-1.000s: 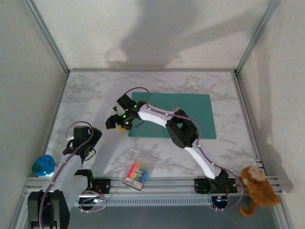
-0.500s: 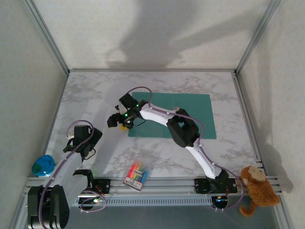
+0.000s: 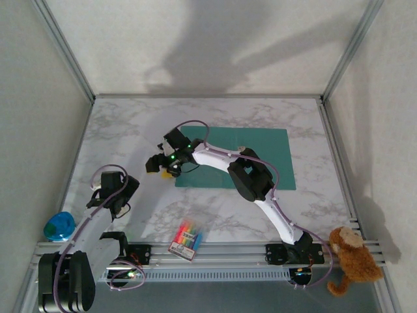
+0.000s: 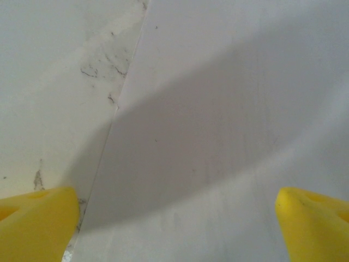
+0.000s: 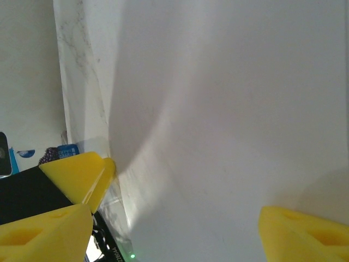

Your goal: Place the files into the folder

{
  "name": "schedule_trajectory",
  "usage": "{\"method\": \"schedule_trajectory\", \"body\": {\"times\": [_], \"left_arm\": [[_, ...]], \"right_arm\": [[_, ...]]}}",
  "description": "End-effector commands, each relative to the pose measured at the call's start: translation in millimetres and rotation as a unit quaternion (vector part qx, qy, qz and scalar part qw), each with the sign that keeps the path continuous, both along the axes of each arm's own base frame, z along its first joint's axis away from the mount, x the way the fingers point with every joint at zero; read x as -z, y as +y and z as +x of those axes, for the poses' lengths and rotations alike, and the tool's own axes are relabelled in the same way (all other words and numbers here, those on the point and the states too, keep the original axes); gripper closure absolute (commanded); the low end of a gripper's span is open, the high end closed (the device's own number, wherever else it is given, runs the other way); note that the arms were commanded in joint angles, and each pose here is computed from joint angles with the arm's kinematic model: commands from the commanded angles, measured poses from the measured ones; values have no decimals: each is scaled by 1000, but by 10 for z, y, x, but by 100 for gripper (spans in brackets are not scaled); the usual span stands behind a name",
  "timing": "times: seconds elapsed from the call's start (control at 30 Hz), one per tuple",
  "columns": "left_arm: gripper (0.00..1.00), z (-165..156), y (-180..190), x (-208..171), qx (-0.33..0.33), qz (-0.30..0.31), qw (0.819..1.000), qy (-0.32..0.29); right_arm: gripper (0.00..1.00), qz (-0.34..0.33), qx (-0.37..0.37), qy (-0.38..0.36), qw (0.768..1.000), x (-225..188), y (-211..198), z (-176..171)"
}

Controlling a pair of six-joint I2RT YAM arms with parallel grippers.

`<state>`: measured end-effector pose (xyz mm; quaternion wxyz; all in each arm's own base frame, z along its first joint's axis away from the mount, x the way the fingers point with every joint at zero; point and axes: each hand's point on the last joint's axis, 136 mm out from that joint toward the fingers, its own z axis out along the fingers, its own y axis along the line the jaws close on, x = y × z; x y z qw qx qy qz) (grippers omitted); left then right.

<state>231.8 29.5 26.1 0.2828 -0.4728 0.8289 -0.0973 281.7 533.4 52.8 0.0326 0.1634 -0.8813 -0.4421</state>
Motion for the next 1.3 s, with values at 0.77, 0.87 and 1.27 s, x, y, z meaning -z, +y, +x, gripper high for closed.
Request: {"method": "schedule_trajectory", "body": {"times": [0.77, 0.87, 1.27], "left_arm": [[14, 75, -344, -123, 56, -82, 993, -57], [16, 60, -335, -126, 51, -83, 994, -58], [24, 49, -321, -133, 44, -81, 994, -57]], "right_arm": [[20, -18, 4, 60, 998, 347, 76, -339], [20, -19, 4, 59, 998, 347, 77, -340], [20, -21, 11, 55, 998, 328, 12, -302]]}}
